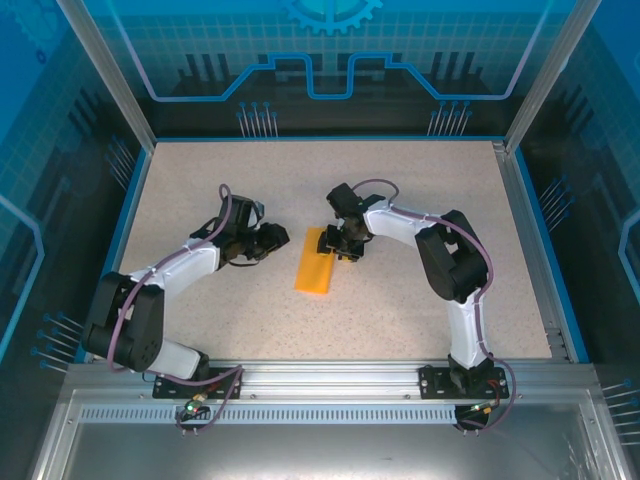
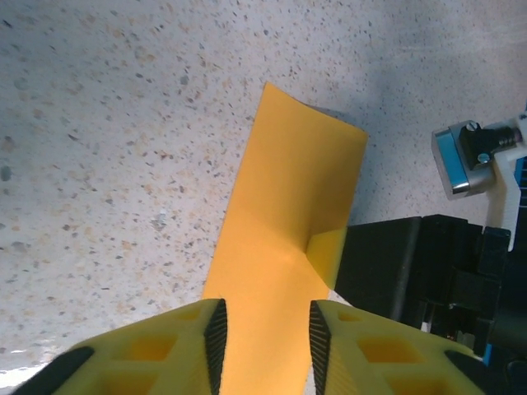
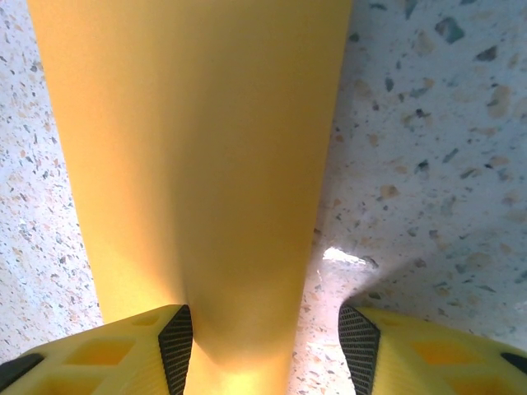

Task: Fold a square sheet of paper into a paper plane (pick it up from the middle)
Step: Hold the square sheet of paper at the center of the table.

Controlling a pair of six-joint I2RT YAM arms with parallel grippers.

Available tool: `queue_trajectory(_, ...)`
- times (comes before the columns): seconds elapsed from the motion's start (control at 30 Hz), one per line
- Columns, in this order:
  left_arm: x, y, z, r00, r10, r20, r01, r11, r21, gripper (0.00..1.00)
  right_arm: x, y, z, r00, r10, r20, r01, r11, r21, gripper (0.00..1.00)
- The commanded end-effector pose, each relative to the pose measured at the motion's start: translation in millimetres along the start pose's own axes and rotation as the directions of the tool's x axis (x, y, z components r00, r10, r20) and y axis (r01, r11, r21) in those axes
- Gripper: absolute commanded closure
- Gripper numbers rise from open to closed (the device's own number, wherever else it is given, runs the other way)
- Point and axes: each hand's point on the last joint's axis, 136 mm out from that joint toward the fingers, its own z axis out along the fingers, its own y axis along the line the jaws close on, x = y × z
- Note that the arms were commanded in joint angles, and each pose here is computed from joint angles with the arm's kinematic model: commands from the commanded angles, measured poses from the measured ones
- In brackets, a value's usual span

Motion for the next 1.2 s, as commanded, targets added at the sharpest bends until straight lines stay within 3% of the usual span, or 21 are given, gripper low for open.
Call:
queue_trajectory(0.0, 2, -13, 8, 0.998, 0.016, -0.056, -0.012, 0.997, 0.077, 0.73, 19, -37, 22, 0.997, 0.034, -0.07, -0.023, 0.988, 0.155, 0.45)
queue_trajectory(0.1, 5, -22, 17, 0.994, 0.022, -0.104, -0.008, 0.991, 0.132, 0.99, 20, -41, 23, 0.997, 0.036, -0.071, -0.024, 0.985, 0.169, 0.45)
queue_trajectory(0.13, 5, -25, 20, 0.993, 0.019, -0.118, -0.002, 0.989, 0.146, 1.0, 20, -41, 23, 0.997, 0.035, -0.07, -0.023, 0.985, 0.171, 0.45)
queue_trajectory(0.5, 20, -20, 62, 0.976, 0.037, -0.216, -0.005, 0.989, 0.146, 1.0, 22, -44, 27, 0.996, 0.04, -0.079, -0.026, 0.983, 0.18, 0.45)
queue_trajectory(1.17, 44, 11, 97, 0.956, 0.061, -0.286, -0.051, 0.998, 0.042, 1.0, 24, -45, 30, 0.995, 0.04, -0.086, -0.024, 0.983, 0.18, 0.44)
